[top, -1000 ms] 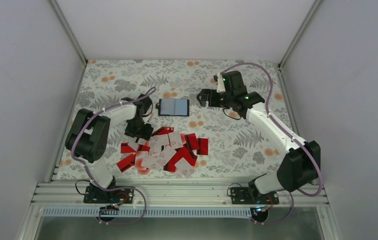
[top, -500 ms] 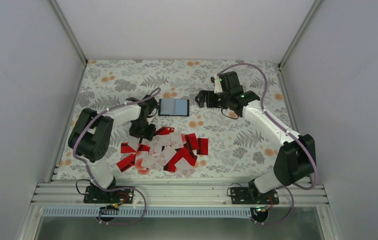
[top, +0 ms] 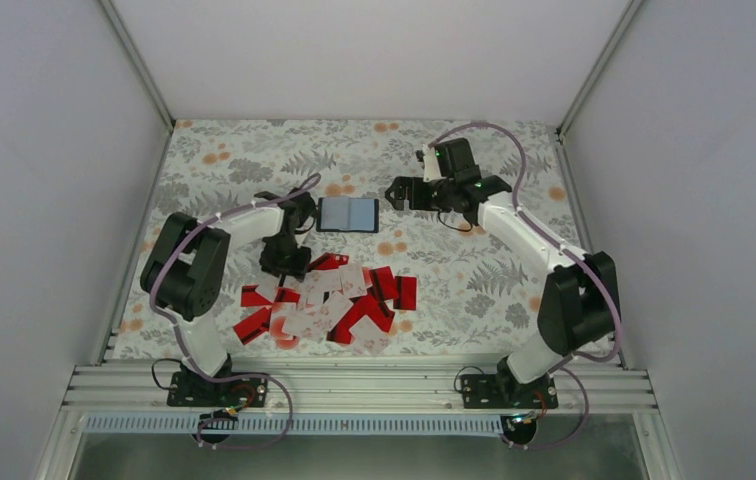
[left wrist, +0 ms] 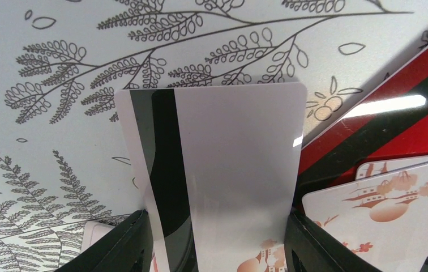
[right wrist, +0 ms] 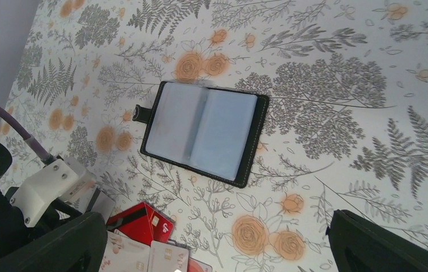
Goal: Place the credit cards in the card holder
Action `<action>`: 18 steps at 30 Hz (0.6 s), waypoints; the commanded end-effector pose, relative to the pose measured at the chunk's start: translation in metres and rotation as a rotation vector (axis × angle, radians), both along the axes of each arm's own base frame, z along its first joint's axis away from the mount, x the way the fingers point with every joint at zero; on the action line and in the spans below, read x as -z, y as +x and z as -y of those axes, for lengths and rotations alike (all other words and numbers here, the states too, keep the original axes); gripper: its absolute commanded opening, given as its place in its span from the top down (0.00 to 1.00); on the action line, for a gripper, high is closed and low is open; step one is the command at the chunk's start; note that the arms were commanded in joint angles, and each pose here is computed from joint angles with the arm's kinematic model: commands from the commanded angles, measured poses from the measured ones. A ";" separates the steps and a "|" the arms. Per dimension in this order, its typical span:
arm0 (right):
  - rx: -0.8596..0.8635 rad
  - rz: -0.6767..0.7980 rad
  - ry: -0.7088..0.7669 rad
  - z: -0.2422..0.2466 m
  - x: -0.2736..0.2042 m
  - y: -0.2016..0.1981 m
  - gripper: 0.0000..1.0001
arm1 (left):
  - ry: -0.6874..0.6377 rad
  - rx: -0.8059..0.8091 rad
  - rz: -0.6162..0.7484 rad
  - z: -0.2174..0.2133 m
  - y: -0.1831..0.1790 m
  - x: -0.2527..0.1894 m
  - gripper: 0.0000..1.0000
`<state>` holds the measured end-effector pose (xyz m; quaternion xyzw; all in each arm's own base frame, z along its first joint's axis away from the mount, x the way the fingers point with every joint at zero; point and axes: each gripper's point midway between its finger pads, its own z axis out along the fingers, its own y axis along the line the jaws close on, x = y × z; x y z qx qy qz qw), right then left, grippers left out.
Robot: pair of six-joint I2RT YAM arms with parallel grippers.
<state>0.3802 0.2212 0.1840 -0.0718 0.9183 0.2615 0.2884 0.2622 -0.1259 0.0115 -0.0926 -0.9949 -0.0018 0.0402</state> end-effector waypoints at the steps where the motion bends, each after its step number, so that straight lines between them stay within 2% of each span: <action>1: -0.038 0.026 0.053 -0.014 -0.009 0.015 0.01 | 0.018 -0.023 0.024 0.002 0.013 0.023 0.46; 10: -0.083 -0.033 0.108 -0.030 0.004 0.019 0.01 | -0.059 -0.040 0.075 0.018 0.027 -0.007 0.46; 18: -0.085 -0.066 0.128 -0.036 -0.006 0.022 0.01 | -0.103 -0.032 0.133 0.028 0.042 -0.034 0.47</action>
